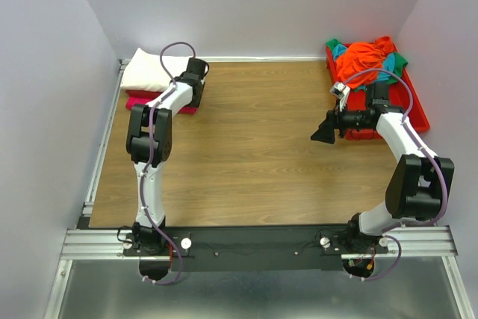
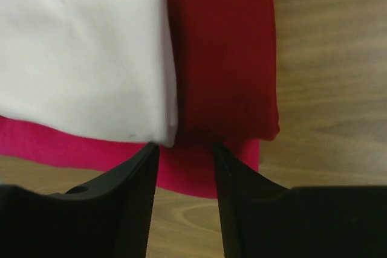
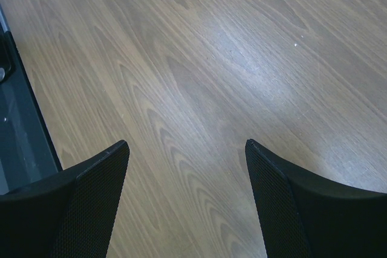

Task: Fold and stack the t-shirts
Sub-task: Neatly place the folded tshirt to the corner

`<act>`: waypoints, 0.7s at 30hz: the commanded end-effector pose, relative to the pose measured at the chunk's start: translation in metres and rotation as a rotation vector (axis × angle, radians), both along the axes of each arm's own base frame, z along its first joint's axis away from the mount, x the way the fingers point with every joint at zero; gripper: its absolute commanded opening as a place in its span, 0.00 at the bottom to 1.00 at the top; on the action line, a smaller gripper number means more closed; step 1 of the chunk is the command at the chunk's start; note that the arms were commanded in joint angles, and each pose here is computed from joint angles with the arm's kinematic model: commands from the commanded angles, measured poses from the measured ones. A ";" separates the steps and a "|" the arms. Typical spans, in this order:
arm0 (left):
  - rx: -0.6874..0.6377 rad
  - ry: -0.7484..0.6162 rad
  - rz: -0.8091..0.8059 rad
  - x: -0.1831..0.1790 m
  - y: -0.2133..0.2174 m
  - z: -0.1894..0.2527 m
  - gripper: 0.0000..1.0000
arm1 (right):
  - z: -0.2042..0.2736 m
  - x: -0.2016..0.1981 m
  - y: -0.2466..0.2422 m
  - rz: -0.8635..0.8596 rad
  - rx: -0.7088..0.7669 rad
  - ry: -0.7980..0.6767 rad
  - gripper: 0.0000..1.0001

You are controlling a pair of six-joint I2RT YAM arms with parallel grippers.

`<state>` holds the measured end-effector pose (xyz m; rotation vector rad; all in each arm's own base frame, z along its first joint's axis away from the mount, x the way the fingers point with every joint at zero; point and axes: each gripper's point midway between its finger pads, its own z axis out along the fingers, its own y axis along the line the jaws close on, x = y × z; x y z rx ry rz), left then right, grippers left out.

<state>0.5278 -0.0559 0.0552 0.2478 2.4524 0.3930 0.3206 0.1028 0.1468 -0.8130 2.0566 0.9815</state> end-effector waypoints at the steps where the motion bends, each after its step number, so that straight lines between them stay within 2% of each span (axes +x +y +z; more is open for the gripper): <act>1: -0.104 -0.115 -0.015 -0.004 -0.014 0.057 0.53 | 0.005 0.004 -0.002 0.003 0.004 -0.012 0.84; 6: -0.207 -0.298 -0.057 0.004 -0.017 0.136 0.60 | 0.006 0.004 -0.002 0.003 0.004 -0.014 0.84; 7: -0.277 -0.363 -0.066 0.008 -0.016 0.162 0.60 | 0.005 0.004 -0.001 0.006 0.004 -0.012 0.84; 11: -0.450 -0.445 -0.161 0.018 -0.019 0.198 0.60 | 0.004 0.004 -0.002 0.003 0.001 -0.011 0.84; 12: -0.482 -0.453 -0.143 0.023 0.001 0.198 0.60 | 0.005 0.005 -0.002 0.003 -0.001 -0.014 0.84; 13: -0.584 -0.428 -0.201 0.025 -0.008 0.194 0.59 | 0.004 0.004 -0.002 0.005 -0.001 -0.012 0.84; 14: -0.637 -0.443 -0.234 0.030 -0.005 0.195 0.50 | 0.004 0.004 -0.002 0.005 -0.001 -0.014 0.84; 15: -0.760 -0.434 -0.286 0.033 0.002 0.190 0.49 | 0.004 0.004 -0.002 0.006 0.000 -0.015 0.84; 16: -0.779 -0.416 -0.235 0.037 0.017 0.177 0.46 | 0.004 0.004 -0.002 0.005 0.000 -0.014 0.84; 17: -0.876 -0.431 -0.341 0.037 0.006 0.185 0.43 | 0.003 0.004 -0.002 0.007 0.000 -0.012 0.84; 18: -0.925 -0.431 -0.353 0.040 0.007 0.182 0.36 | 0.003 0.004 -0.002 0.005 -0.002 -0.010 0.84; 19: -0.991 -0.398 -0.343 0.043 0.012 0.169 0.35 | 0.003 0.004 -0.002 0.006 -0.002 -0.010 0.84; 21: -1.007 -0.425 -0.367 0.055 0.015 0.165 0.33 | 0.002 0.004 -0.002 0.006 -0.001 -0.007 0.84</act>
